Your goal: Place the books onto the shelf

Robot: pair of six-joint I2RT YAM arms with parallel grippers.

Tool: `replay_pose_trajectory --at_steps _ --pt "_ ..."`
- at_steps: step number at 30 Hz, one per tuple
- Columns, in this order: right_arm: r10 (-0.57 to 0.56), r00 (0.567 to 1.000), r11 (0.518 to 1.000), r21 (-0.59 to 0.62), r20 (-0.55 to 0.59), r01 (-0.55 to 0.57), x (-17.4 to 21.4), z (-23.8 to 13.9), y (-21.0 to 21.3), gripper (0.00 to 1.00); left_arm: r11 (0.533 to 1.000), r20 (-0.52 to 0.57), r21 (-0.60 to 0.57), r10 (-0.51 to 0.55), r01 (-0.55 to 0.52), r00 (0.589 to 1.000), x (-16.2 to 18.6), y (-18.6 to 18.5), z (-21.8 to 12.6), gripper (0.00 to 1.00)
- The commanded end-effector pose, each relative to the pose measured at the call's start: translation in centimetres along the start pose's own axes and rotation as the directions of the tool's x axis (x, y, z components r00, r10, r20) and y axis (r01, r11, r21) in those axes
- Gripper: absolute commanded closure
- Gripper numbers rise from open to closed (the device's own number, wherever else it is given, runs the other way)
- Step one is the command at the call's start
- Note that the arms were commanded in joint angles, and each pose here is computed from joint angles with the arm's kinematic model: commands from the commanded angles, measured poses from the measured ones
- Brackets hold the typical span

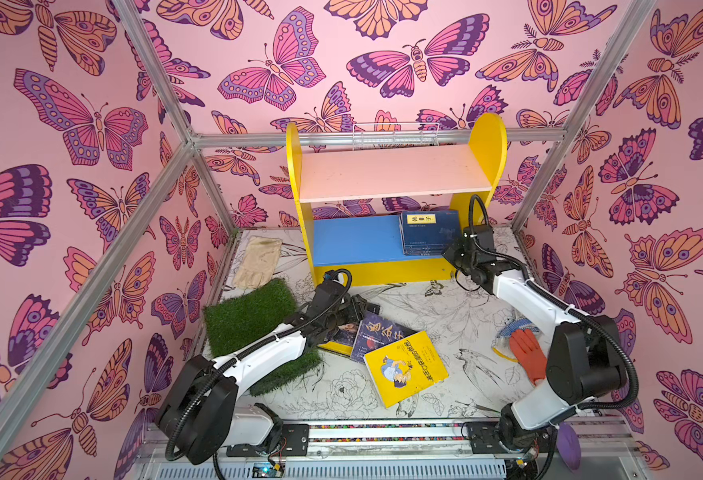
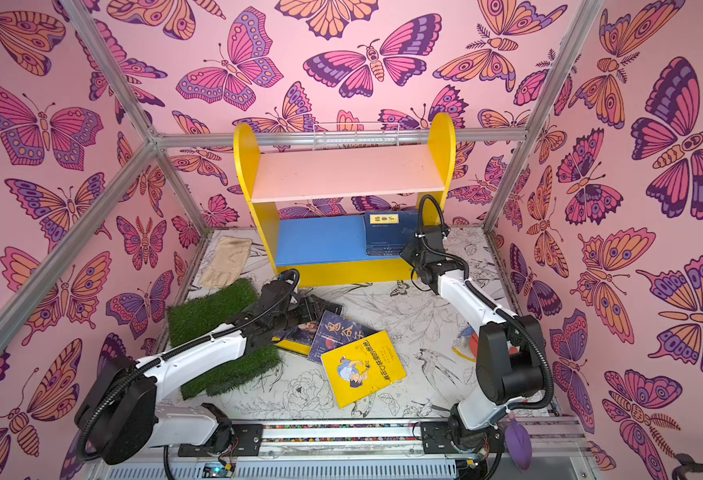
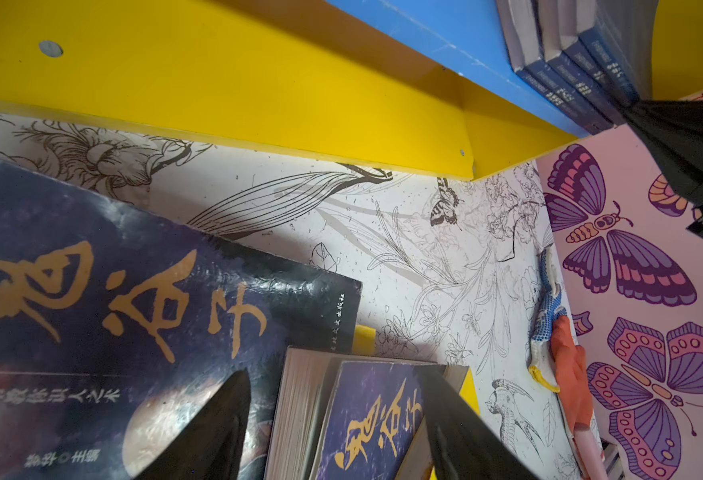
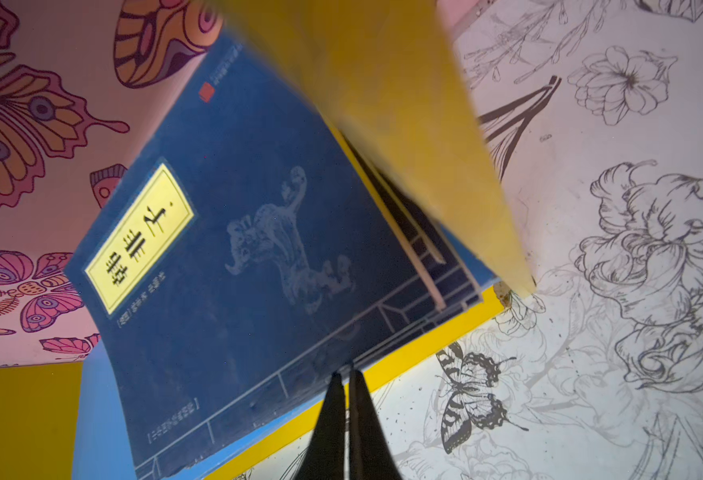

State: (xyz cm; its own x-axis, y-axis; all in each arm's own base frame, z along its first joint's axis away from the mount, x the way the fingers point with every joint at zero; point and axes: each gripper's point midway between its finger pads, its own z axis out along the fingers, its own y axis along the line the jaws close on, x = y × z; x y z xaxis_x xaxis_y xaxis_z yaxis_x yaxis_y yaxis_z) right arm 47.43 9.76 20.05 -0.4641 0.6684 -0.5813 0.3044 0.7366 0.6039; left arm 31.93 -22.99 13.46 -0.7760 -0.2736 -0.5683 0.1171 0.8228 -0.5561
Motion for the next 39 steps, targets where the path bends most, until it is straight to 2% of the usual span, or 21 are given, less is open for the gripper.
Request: replay_pose_trajectory --at_steps 1,5,8,13,16,18,22,25,30,32,33,36,39 --pt "-0.061 0.996 0.995 -0.069 0.063 0.066 -2.3 -1.3 2.1 0.94 0.999 -0.045 -0.004 0.052 -0.052 0.998 0.8 -0.1 0.3 0.32" --pt "-0.077 0.995 0.990 -0.110 0.056 0.083 -2.0 -2.9 2.6 0.91 0.997 -0.061 0.000 0.078 -0.078 0.995 0.9 -0.2 0.4 0.32" --pt "-0.128 0.992 0.984 -0.122 0.014 0.129 -0.1 -4.2 2.2 0.89 0.993 -0.085 0.002 0.116 -0.116 0.990 1.3 -0.2 0.2 0.31" --pt "-0.309 0.942 0.943 -0.168 -0.127 0.287 6.9 -6.7 0.6 0.80 0.982 -0.143 0.025 0.189 -0.188 0.971 2.5 -0.4 0.0 0.30" --pt "-0.407 0.885 0.908 -0.203 -0.226 0.366 11.9 -8.6 -1.6 0.71 0.961 -0.185 0.084 0.277 -0.265 0.943 3.9 -1.5 -0.3 0.29" --pt "-0.429 0.848 0.899 -0.237 -0.312 0.368 15.4 -9.8 -3.4 0.63 0.937 -0.207 0.125 0.347 -0.327 0.915 4.9 -2.5 -0.5 0.28" --pt "-0.503 0.723 0.862 -0.335 -0.474 0.380 21.9 -13.3 -6.8 0.49 0.891 -0.214 0.160 0.451 -0.424 0.867 6.4 -3.8 -0.8 0.23" --pt "-0.514 0.635 0.858 -0.332 -0.576 0.393 24.5 -16.1 -9.7 0.45 0.852 -0.210 0.194 0.519 -0.485 0.828 7.5 -5.0 -0.9 0.20" --pt "-0.384 0.506 0.908 -0.216 -0.772 0.360 28.0 -19.3 -14.9 0.41 0.798 -0.249 0.262 0.599 -0.543 0.761 9.9 -6.0 -0.4 0.18" --pt "-0.315 0.453 0.929 -0.173 -0.834 0.326 29.6 -20.2 -16.2 0.27 0.789 -0.278 0.274 0.612 -0.549 0.741 10.7 -5.9 -0.2 0.18" --pt "-0.287 0.425 0.938 -0.162 -0.858 0.306 30.5 -20.6 -16.7 0.25 0.785 -0.293 0.284 0.617 -0.550 0.730 11.2 -5.9 -0.1 0.18" --pt "-0.230 0.385 0.942 -0.105 -0.894 0.319 31.5 -20.9 -18.4 0.25 0.779 -0.325 0.295 0.626 -0.554 0.709 12.2 -5.5 0.1 0.18" --pt "-0.218 0.372 0.944 -0.098 -0.902 0.316 32.2 -20.3 -18.8 0.27 0.778 -0.353 0.292 0.628 -0.556 0.693 12.9 -5.0 0.2 0.18"
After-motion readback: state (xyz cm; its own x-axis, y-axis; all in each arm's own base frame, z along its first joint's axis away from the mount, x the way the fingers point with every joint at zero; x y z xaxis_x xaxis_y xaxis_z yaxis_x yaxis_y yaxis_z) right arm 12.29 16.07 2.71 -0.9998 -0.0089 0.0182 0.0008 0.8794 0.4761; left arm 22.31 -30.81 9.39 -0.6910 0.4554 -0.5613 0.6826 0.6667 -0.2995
